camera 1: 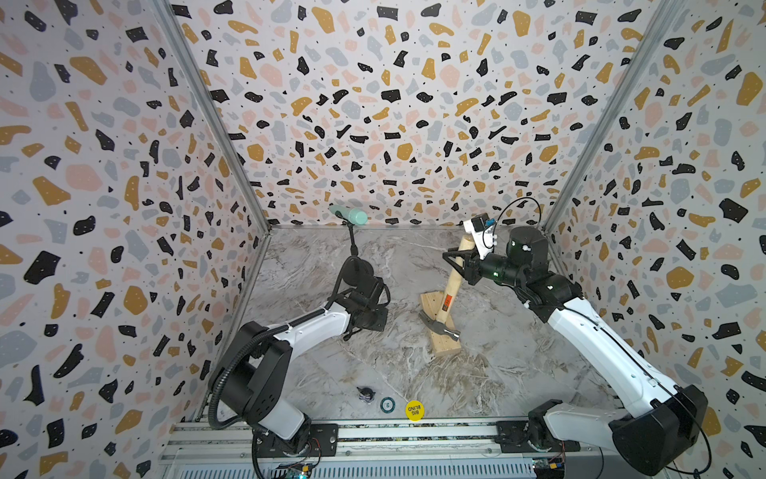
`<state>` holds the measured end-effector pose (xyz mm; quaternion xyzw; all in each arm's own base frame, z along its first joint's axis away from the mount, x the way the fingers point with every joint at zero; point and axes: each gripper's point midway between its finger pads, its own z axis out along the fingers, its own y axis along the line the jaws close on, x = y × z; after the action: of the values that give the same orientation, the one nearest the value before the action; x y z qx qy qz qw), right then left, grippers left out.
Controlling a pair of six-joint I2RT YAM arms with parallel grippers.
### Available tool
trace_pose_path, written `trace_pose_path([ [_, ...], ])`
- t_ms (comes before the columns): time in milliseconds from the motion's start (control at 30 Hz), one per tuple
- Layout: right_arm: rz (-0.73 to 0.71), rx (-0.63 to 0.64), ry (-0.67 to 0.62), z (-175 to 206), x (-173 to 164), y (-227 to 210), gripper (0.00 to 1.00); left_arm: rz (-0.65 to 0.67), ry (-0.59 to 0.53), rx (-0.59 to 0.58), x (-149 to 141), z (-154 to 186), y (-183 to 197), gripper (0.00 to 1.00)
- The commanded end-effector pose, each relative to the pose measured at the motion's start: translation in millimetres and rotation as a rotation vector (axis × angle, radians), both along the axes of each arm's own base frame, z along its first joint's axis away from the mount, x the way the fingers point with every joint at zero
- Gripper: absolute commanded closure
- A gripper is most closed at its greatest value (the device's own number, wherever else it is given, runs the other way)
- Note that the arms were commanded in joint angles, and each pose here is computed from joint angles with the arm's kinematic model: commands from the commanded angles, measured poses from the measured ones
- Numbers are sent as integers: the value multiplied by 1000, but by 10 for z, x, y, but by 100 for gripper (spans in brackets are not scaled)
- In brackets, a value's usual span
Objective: Use a claw hammer to pull out a nail
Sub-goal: Place the nail at the center of the board.
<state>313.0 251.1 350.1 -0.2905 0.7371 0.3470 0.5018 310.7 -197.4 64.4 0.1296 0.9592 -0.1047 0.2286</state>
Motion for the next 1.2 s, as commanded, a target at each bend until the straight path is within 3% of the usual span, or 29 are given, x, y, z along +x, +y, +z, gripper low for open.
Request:
trace_pose_path([
  [0, -11, 86, -205, 753, -173, -49, 100, 22, -7, -18, 21, -33, 0, 100],
  [1167, -6, 82, -248, 838, -263, -11, 100, 59, 79, 15, -124, -473, 92, 100],
])
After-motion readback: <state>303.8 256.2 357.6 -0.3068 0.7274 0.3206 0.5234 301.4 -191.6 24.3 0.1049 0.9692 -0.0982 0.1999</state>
